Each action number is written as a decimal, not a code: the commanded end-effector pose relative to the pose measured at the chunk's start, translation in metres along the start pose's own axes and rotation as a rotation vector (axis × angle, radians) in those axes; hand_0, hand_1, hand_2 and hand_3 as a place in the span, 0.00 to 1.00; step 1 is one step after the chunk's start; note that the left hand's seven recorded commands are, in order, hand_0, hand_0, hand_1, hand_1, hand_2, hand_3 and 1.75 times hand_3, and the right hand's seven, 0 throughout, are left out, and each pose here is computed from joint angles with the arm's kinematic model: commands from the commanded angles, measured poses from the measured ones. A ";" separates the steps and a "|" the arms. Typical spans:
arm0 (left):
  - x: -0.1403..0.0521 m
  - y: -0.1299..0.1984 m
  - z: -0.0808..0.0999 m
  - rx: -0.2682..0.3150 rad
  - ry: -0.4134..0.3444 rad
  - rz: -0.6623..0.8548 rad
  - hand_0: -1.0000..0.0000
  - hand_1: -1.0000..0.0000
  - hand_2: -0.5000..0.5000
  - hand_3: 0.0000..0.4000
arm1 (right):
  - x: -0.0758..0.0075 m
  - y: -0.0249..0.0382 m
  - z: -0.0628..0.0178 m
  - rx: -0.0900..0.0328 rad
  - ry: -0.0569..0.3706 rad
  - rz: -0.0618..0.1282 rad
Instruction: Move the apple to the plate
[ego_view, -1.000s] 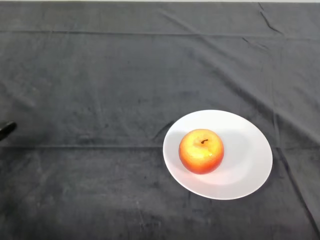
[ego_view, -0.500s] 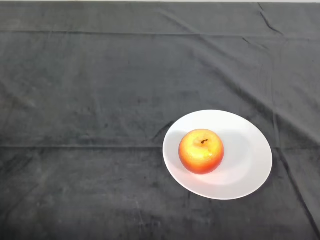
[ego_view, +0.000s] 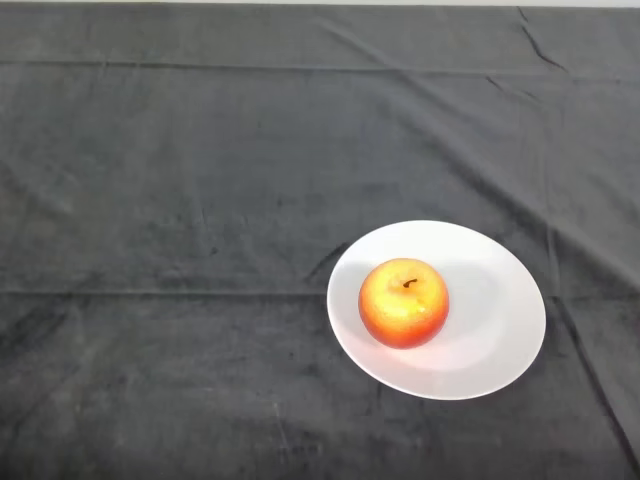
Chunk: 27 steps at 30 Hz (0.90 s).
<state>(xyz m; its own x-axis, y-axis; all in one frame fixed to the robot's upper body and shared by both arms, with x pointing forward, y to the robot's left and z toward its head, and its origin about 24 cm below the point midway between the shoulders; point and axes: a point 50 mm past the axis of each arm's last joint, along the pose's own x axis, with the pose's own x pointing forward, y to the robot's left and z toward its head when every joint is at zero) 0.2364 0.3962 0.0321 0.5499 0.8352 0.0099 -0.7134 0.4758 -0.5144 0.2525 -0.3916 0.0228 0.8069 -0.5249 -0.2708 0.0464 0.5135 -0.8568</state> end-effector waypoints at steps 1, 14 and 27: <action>0.008 0.009 0.013 0.030 -0.016 0.029 1.00 1.00 0.50 0.00 | -0.0086 0.0268 -0.0123 0.001 0.045 0.067; 0.007 0.008 0.013 0.039 -0.030 0.050 1.00 1.00 0.50 0.00 | -0.0086 0.0268 -0.0123 0.001 0.045 0.067; 0.005 0.001 0.008 0.057 -0.026 0.043 1.00 1.00 0.50 0.00 | -0.0086 0.0268 -0.0123 0.001 0.045 0.067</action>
<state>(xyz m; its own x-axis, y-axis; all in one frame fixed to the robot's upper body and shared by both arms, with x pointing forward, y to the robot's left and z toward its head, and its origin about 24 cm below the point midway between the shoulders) 0.2326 0.3997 0.0322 0.5016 0.8650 -0.0100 -0.7567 0.4331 -0.4898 0.2523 -0.3916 0.0226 0.8065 -0.5252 -0.2716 0.0459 0.5137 -0.8568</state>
